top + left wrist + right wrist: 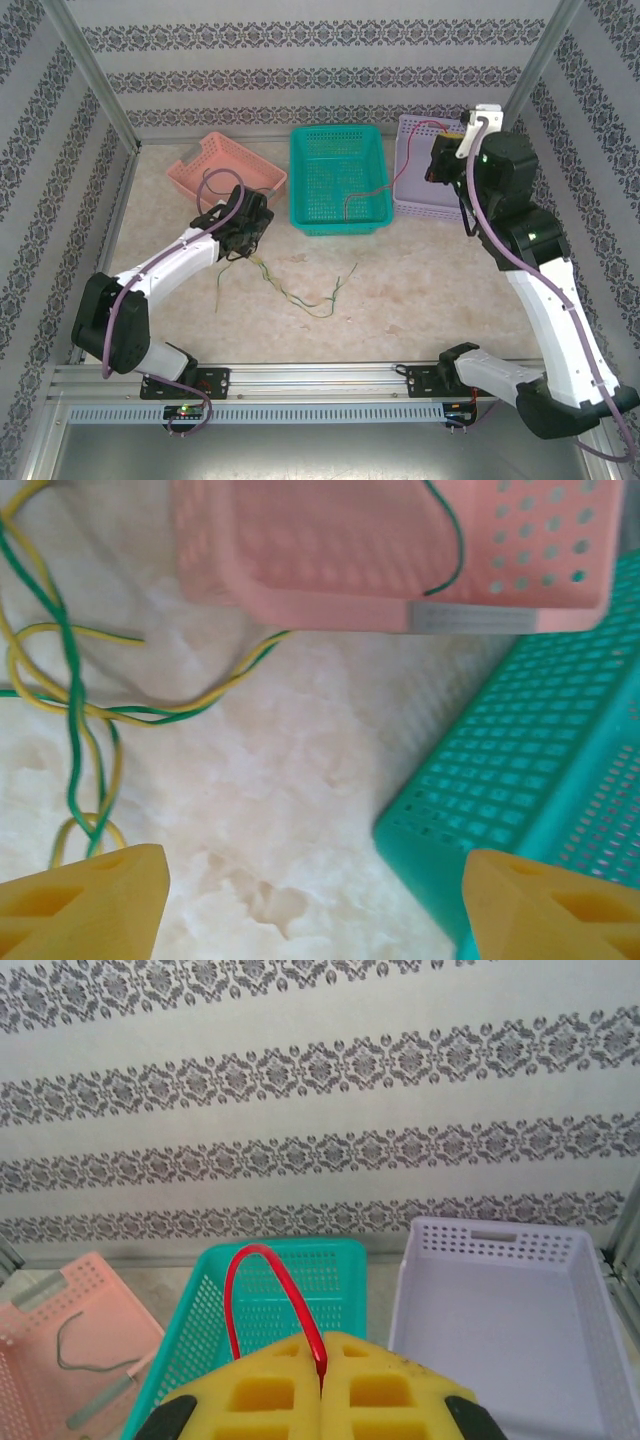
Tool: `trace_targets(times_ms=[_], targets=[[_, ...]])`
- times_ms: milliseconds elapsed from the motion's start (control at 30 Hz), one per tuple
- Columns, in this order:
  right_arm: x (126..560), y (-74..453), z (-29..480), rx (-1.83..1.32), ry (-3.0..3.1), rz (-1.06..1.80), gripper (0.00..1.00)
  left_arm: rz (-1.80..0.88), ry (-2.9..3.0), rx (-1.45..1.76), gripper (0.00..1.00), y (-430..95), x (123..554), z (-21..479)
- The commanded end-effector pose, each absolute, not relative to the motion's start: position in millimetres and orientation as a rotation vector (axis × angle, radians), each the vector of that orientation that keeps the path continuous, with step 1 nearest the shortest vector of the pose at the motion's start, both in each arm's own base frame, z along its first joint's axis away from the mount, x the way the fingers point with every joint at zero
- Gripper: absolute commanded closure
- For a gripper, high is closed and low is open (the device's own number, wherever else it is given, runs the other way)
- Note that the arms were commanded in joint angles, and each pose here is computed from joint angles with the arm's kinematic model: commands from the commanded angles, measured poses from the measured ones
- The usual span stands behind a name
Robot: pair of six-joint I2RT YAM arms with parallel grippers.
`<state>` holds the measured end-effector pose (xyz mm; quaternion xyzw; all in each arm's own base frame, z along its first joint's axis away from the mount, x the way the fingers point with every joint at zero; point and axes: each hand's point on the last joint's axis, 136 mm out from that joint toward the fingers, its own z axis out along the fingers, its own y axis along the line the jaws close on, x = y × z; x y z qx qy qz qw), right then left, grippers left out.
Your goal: Untangle the cables
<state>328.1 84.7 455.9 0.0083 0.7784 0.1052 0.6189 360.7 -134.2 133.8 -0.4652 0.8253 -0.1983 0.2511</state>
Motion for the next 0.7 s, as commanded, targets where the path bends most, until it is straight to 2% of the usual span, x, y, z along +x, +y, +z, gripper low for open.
trace_targets(times_ms=[0, 400, 533, 667], targets=[[352.0, 102.6, 466.9, 0.042, 1.757, 0.329, 1.00, -0.505, 2.316, -1.262, 0.20, -131.5, 348.6, 136.9], [495.1, 135.4, 453.7, 0.192, 1.738, 0.382, 1.00, -0.633, 2.312, -1.132, 0.18, -137.4, 335.5, 190.2], [530.5, 147.4, 414.1, 0.246, 1.818, 0.421, 1.00, -0.658, 2.281, -1.079, 0.18, -133.9, 328.4, 211.0], [545.4, 166.6, 322.9, 0.309, 2.021, 0.518, 1.00, -0.675, 2.238, -1.053, 0.18, -126.9, 319.7, 228.8]])
